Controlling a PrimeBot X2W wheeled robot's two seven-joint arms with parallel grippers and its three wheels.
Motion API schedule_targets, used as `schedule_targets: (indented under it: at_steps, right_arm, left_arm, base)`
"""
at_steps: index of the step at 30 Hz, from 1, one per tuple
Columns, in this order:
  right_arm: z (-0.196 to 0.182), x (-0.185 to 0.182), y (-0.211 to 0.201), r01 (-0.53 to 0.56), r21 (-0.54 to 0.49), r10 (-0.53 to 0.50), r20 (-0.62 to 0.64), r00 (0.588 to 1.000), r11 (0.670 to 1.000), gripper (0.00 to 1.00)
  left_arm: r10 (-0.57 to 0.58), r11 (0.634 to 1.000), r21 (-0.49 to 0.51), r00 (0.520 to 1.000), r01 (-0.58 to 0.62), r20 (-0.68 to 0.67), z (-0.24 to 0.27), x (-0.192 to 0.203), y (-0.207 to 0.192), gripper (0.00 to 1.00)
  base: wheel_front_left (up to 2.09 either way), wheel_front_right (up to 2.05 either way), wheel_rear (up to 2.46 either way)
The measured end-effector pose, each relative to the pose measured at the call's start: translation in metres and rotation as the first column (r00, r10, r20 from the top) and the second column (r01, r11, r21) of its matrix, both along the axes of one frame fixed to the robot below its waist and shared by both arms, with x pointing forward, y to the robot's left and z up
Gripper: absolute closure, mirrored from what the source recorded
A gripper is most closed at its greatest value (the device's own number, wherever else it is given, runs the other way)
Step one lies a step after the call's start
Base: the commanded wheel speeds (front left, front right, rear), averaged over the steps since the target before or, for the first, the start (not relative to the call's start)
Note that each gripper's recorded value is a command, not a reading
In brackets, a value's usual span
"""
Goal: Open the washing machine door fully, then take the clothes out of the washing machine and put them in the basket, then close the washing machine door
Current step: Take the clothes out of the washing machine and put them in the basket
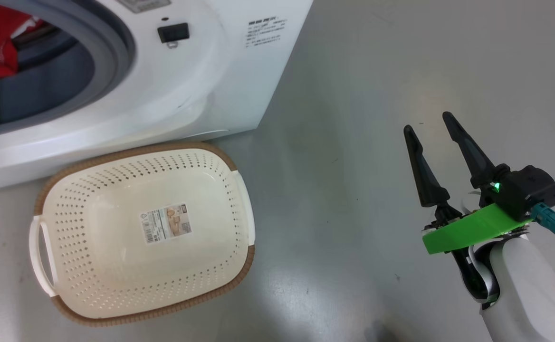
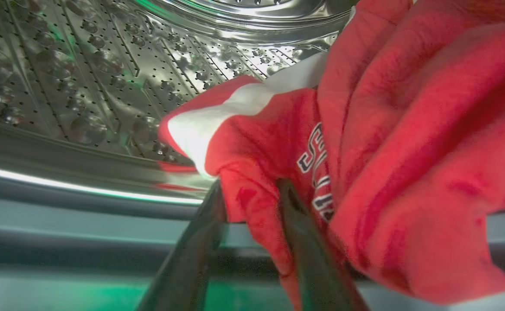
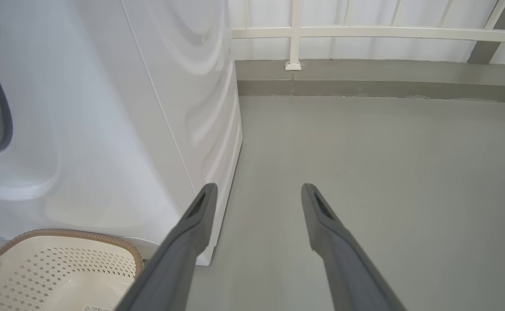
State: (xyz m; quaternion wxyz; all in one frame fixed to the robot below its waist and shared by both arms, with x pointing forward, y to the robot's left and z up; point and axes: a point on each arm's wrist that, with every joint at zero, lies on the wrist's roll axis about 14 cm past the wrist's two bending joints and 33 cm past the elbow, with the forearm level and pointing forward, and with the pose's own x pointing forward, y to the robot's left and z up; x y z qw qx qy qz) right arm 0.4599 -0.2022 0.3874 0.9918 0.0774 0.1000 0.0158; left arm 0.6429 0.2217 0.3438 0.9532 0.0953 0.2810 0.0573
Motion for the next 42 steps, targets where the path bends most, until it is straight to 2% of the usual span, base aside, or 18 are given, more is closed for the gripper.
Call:
schedule_targets:
  at_steps: [1,11,19,31,42]
  right_arm:
    - [-0.001,0.0,0.0,0.001,0.0,-0.001,-0.002,1.0,1.0,0.0]
    - [0.005,0.001,-0.002,0.009,0.001,-0.009,0.013,1.0,1.0,0.0]
    - [0.018,0.005,0.003,-0.002,0.01,0.002,0.049,0.999,1.0,0.0]
    - [0.039,0.007,0.013,-0.028,0.022,0.026,0.101,0.995,0.999,0.0]
    - [0.057,-0.005,0.019,-0.038,0.033,0.033,0.135,0.99,0.999,0.0]
  left_arm:
    - [-0.001,1.0,-0.003,1.0,0.001,-0.002,-0.001,0.0,-0.001,1.0]
    - [0.005,0.999,-0.043,0.999,-0.003,0.044,0.01,0.0,-0.001,1.0]
    - [0.007,0.998,-0.06,0.98,0.005,0.2,0.044,0.0,0.002,1.0]
    - [0.052,0.993,-0.121,0.948,-0.015,0.314,0.076,-0.02,0.009,1.0]
    - [0.048,0.991,-0.136,0.882,0.019,0.468,0.125,-0.053,0.009,1.0]
  base:
    - [0.0,0.0,0.0]
    - [0.0,0.0,0.0]
    - [0.0,0.0,0.0]
    - [0.0,0.0,0.0]
    - [0.0,0.0,0.0]
